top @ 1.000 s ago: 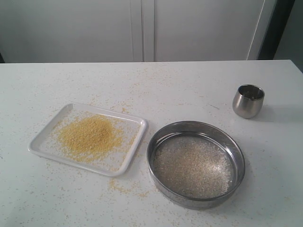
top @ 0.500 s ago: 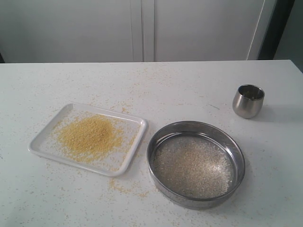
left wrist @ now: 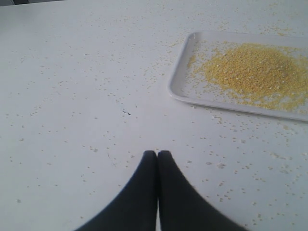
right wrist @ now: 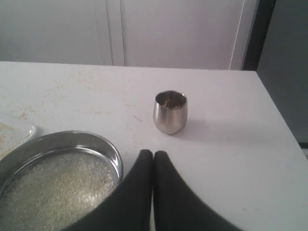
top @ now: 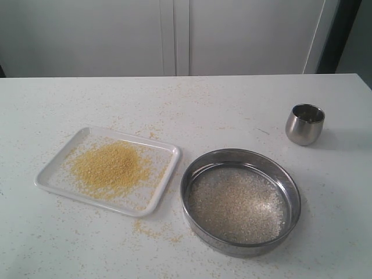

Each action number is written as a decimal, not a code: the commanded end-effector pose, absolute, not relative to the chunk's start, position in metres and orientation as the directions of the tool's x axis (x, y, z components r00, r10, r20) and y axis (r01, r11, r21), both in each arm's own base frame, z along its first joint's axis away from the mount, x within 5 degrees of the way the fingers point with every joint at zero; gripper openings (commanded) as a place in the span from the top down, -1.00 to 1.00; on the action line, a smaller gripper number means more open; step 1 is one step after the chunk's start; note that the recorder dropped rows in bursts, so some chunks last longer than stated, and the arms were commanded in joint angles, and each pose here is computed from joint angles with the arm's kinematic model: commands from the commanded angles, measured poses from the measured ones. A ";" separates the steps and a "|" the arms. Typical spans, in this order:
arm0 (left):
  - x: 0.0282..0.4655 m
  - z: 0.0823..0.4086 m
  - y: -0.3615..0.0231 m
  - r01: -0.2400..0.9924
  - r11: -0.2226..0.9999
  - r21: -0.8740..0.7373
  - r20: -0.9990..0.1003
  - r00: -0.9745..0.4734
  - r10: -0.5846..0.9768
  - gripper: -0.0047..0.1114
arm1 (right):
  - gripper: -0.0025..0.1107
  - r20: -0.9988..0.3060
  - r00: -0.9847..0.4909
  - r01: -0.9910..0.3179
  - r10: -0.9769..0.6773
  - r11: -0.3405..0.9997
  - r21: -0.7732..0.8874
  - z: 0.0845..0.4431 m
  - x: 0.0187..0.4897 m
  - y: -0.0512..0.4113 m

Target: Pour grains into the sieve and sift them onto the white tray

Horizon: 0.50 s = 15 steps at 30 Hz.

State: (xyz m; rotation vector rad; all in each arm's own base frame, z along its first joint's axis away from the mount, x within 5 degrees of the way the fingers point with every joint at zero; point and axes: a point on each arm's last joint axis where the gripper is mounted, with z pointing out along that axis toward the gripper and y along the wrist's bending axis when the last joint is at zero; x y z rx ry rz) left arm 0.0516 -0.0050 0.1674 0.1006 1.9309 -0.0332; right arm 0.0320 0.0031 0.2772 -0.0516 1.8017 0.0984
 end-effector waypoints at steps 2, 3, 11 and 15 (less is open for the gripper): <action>0.051 0.166 -0.005 0.081 0.996 0.025 -0.935 -0.350 0.052 0.92 | 0.96 -0.989 -0.149 -0.073 0.009 0.997 0.020 0.260 0.033 0.002; 0.051 0.166 -0.005 0.081 0.996 0.025 -0.935 -0.350 0.052 0.92 | 0.96 -0.987 -0.163 -0.071 0.005 0.997 0.016 0.255 0.035 0.002; 0.051 0.166 -0.005 0.081 0.996 0.025 -0.935 -0.350 0.052 0.92 | 0.96 -0.981 -0.191 -0.073 0.001 0.997 0.015 0.225 0.045 0.003; 0.051 0.166 -0.005 0.081 0.996 0.025 -0.935 -0.350 0.052 0.92 | 0.96 -0.977 -0.214 -0.073 -0.001 0.997 0.015 0.214 0.048 0.003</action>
